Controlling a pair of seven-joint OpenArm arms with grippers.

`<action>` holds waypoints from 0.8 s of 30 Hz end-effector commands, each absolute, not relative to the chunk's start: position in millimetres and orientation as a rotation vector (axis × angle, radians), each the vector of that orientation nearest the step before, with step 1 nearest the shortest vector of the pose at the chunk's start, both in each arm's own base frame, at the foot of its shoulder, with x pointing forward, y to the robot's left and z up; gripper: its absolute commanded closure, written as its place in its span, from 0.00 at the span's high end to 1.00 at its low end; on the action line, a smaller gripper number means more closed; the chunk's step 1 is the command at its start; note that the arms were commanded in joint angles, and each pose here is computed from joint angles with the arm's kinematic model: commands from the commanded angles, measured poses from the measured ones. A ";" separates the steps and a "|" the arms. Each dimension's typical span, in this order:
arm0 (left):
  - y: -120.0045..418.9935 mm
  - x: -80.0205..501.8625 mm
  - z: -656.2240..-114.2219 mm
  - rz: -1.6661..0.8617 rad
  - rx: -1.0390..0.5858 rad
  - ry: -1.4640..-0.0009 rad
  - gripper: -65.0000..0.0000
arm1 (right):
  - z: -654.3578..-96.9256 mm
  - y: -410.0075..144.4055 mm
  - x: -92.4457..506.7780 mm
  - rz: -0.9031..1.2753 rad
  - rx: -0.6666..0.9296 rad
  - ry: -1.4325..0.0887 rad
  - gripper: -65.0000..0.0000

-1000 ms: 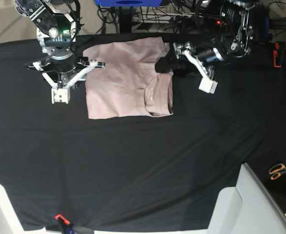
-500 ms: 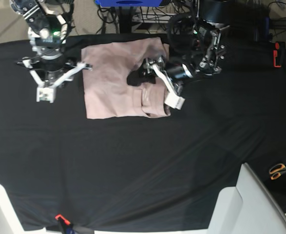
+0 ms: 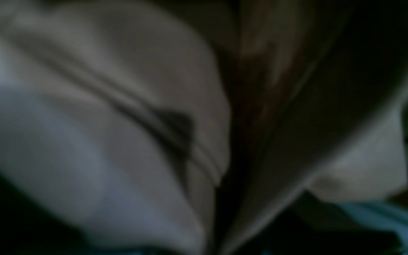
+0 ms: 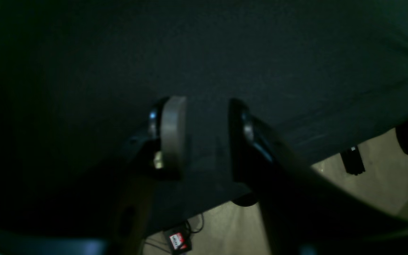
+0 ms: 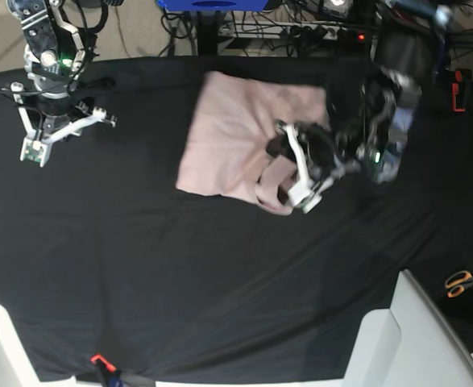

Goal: Fold the T-shirt properly
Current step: 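Grasp the folded shirt's edge with the left gripper and drag it, then pull the folded shirt with the left gripper to straighten its position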

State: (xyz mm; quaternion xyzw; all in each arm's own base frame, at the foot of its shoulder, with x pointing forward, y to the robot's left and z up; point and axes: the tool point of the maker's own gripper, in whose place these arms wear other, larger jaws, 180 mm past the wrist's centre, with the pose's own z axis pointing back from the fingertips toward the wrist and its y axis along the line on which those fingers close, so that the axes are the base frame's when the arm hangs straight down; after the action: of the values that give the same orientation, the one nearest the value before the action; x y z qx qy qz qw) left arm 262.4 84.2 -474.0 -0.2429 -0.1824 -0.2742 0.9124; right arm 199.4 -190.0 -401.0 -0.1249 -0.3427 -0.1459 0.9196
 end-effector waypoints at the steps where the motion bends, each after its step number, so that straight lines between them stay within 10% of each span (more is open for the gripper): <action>1: 79.9 284.2 -456.6 -0.613 -0.499 -0.429 0.00 | -391.0 -189.1 206.6 -0.307 -0.257 -0.750 0.20; 24: 8.6 341.3 -476.1 -1.658 0.002 -0.304 0.00 | -407.7 -203.7 236.6 -0.545 -0.171 -0.702 0.10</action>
State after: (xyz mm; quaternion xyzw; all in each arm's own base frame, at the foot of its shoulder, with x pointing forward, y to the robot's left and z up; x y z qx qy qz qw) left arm 331.9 14.4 -482.7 -0.0017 -0.1161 -0.7380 0.6647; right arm 230.3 -198.3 -417.0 -0.0774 -0.3200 -0.2637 0.9067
